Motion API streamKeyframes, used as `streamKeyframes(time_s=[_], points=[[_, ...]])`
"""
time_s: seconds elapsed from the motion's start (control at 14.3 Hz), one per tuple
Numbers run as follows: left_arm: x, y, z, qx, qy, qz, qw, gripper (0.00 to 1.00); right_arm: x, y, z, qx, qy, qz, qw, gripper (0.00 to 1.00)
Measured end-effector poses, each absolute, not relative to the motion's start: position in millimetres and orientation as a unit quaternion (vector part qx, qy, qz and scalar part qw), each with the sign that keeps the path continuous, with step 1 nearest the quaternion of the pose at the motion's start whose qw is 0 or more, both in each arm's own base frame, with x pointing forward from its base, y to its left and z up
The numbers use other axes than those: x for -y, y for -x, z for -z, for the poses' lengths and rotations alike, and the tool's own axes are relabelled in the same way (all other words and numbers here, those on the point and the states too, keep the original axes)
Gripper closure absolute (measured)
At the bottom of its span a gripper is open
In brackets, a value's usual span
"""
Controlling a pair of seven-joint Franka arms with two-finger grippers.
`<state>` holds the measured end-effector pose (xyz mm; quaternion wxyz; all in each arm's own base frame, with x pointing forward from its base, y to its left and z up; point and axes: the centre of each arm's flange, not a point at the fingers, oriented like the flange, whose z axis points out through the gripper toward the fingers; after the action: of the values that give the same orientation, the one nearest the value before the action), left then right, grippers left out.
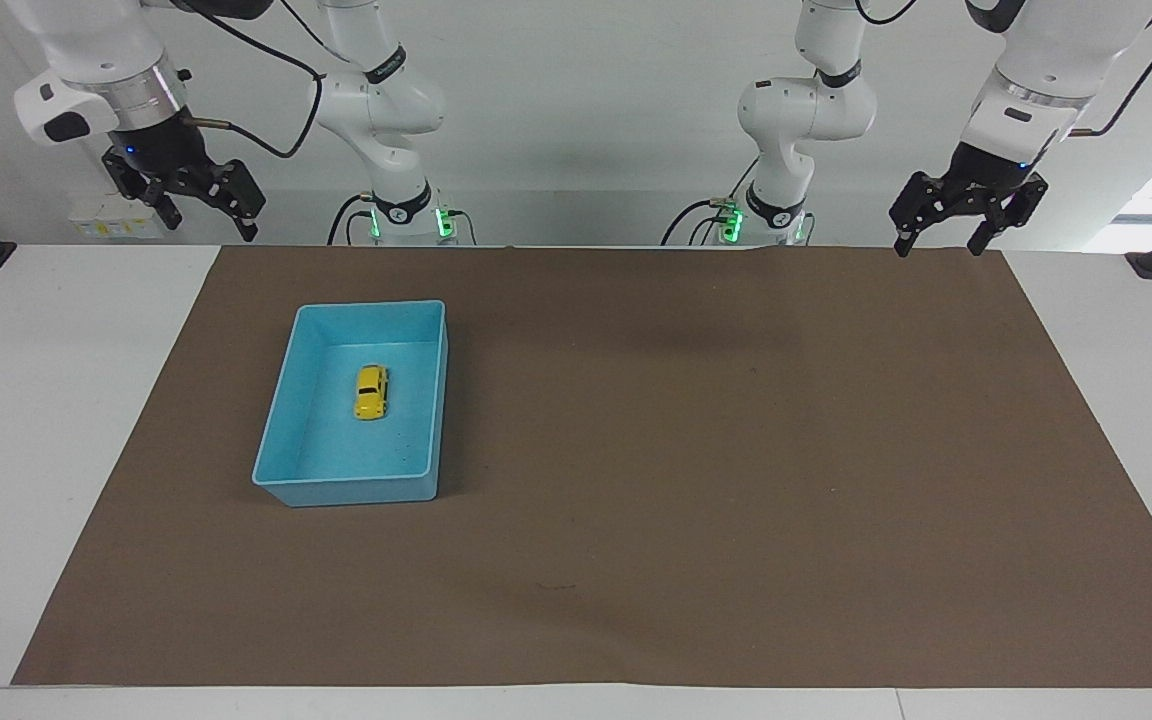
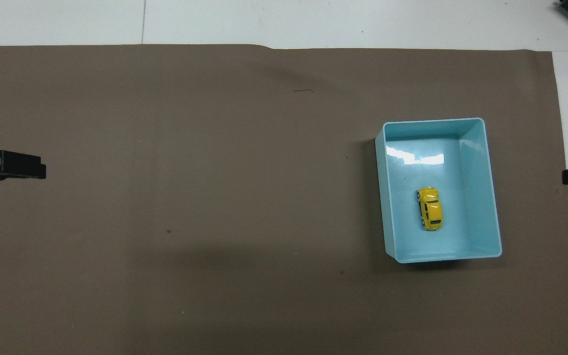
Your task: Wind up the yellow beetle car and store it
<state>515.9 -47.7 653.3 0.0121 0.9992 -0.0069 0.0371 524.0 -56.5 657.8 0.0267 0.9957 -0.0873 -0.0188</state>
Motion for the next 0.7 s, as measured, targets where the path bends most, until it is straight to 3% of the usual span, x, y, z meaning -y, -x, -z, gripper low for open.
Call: streamKeyframes(time_s=[0.7], points=[[47.7,-515.9,-653.3,0.007,-0.999,-0.037,0.012,0.00,51.5,-526.1,-655.1,0.082,-0.996,0.020,0.026,0.00]])
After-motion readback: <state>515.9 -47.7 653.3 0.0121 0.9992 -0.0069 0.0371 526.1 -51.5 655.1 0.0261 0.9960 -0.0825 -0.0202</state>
